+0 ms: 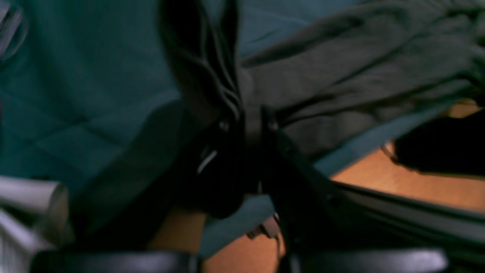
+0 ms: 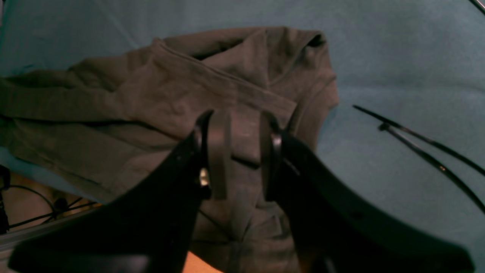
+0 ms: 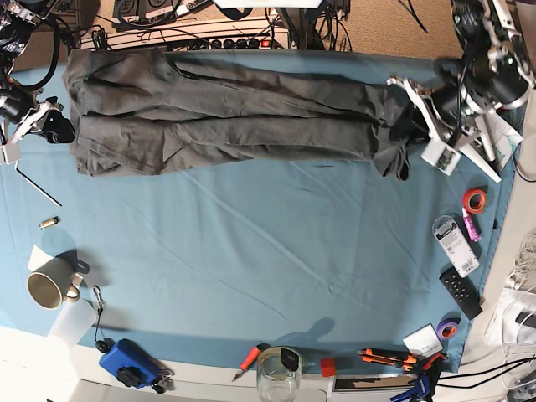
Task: Fold the T-shirt properly
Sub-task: 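Carry the strip's end with the left gripper toward the right gripper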
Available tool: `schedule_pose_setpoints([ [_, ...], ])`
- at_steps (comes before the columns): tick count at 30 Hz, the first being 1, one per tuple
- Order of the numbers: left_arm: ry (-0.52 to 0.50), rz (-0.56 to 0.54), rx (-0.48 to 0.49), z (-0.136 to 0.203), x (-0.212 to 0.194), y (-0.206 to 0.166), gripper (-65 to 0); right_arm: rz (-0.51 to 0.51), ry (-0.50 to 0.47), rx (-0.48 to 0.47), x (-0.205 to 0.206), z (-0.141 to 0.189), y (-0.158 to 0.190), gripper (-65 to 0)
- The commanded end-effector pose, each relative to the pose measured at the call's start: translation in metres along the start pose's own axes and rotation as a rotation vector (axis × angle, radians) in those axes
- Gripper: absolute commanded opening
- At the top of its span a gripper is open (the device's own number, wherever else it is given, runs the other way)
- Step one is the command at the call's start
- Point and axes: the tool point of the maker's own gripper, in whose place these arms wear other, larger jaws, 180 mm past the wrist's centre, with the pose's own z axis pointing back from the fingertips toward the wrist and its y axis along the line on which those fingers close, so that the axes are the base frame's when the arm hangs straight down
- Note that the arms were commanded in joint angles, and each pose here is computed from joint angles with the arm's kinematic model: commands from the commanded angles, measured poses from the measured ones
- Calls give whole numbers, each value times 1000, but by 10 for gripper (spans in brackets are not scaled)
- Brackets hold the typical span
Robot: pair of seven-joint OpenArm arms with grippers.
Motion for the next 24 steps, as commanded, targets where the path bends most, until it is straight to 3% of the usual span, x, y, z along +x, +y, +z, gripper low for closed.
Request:
schedule_pose_setpoints([
  [1, -75, -30, -50, 5, 16, -16, -650, 37, -37, -12, 17, 8, -2, -509],
  [7, -166, -51, -185, 7, 33, -56, -650, 43, -21, -31, 14, 8, -5, -509],
  [12, -166, -124, -390, -6, 34, -111, -650, 43, -21, -31, 14, 8, -5, -509],
  [14, -160, -153, -428, -13, 33, -129, -650, 43, -21, -31, 14, 8, -5, -509],
  [18, -165, -230, -412, -29, 36, -146, -650, 44, -17, -36, 13, 8, -6, -509],
  [24, -174, -280, -277, -50, 52, -143, -650, 44, -16, -37, 13, 8, -6, -509],
])
